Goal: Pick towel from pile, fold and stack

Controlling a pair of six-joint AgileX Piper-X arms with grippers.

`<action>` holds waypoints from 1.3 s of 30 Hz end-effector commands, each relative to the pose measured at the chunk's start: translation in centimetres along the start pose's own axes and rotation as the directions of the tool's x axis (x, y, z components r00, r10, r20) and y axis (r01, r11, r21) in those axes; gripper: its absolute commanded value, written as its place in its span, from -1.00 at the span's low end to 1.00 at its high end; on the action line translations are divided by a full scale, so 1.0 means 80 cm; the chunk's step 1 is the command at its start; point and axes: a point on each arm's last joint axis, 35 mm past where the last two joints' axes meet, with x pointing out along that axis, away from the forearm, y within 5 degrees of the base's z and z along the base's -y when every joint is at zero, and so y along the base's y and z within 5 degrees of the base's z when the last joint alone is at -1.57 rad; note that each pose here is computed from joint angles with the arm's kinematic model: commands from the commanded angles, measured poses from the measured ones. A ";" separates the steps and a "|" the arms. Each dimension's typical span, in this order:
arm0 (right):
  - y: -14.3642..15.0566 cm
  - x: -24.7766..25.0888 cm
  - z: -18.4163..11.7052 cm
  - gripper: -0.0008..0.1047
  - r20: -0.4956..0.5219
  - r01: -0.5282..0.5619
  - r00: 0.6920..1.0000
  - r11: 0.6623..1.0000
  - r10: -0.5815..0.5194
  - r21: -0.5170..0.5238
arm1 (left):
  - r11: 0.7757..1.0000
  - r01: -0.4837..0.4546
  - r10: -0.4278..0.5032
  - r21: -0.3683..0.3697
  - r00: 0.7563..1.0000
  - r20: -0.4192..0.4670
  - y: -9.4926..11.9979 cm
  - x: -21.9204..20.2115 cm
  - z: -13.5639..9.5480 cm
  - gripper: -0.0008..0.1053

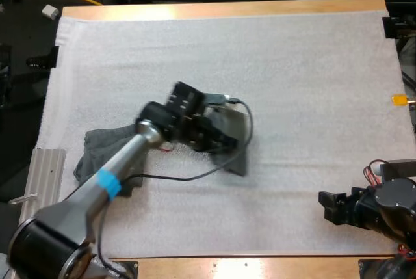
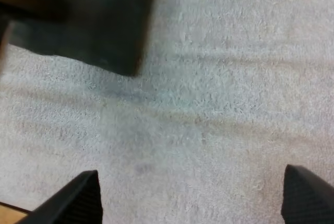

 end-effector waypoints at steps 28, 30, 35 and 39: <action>0.001 -0.005 -0.001 0.31 0.002 -0.022 1.000 1.000 0.022 -0.001 | 0.836 -0.513 0.525 -0.195 0.851 0.011 0.157 -0.182 -0.033 -0.99; 0.001 -0.005 -0.001 0.32 0.001 -0.028 1.000 1.000 0.028 -0.002 | 0.829 -0.523 0.534 -0.197 0.845 0.005 0.161 -0.182 -0.033 -0.98; 0.001 -0.004 0.000 0.32 0.002 -0.020 1.000 1.000 0.020 0.000 | 0.803 -0.566 0.572 -0.185 0.820 -0.023 0.162 -0.180 -0.036 -0.98; 0.001 -0.004 -0.001 0.32 0.000 -0.025 1.000 1.000 0.025 0.001 | 0.760 -0.624 0.629 -0.180 0.777 -0.039 0.166 -0.183 -0.037 -0.98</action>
